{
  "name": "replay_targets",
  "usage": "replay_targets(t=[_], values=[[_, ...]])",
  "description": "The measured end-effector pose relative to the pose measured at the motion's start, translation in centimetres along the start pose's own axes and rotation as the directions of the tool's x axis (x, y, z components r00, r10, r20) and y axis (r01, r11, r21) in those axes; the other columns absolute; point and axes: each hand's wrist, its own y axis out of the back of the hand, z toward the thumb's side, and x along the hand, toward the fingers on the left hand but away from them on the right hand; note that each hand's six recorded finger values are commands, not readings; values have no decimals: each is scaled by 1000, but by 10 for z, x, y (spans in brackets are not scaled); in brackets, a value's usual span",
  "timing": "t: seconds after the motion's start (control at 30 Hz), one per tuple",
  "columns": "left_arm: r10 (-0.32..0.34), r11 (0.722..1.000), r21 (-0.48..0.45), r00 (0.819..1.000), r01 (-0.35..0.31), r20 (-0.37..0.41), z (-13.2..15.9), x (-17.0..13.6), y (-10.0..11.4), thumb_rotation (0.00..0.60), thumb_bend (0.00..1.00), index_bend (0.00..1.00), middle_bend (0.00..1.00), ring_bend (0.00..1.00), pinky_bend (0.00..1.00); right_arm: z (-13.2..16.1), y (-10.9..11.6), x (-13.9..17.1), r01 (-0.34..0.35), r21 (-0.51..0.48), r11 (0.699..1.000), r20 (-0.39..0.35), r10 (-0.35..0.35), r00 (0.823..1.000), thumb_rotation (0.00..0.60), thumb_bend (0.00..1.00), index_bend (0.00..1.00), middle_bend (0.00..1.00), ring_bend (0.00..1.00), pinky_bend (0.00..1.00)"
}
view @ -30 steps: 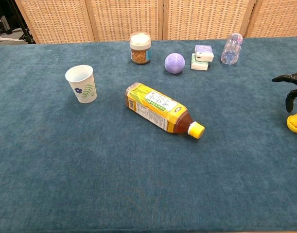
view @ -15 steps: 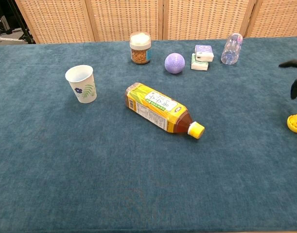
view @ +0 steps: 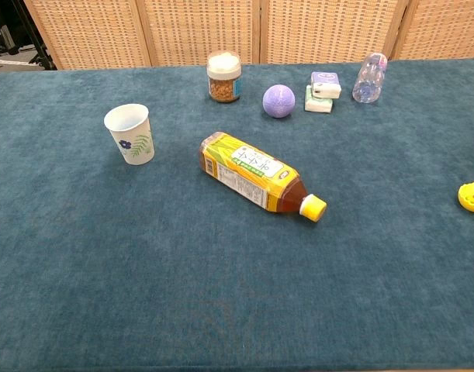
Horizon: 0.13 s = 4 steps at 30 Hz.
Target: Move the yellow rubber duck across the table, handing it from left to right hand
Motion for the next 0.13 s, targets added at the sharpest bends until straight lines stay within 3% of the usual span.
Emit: replay_targets(t=[0.13], values=[[10, 1000, 14, 1000, -9, -28, -8, -7, -2, 600, 177, 0, 0, 0, 0, -7, 11, 18, 46, -16, 999, 85, -45, 995, 600, 0, 0, 0, 0, 0]])
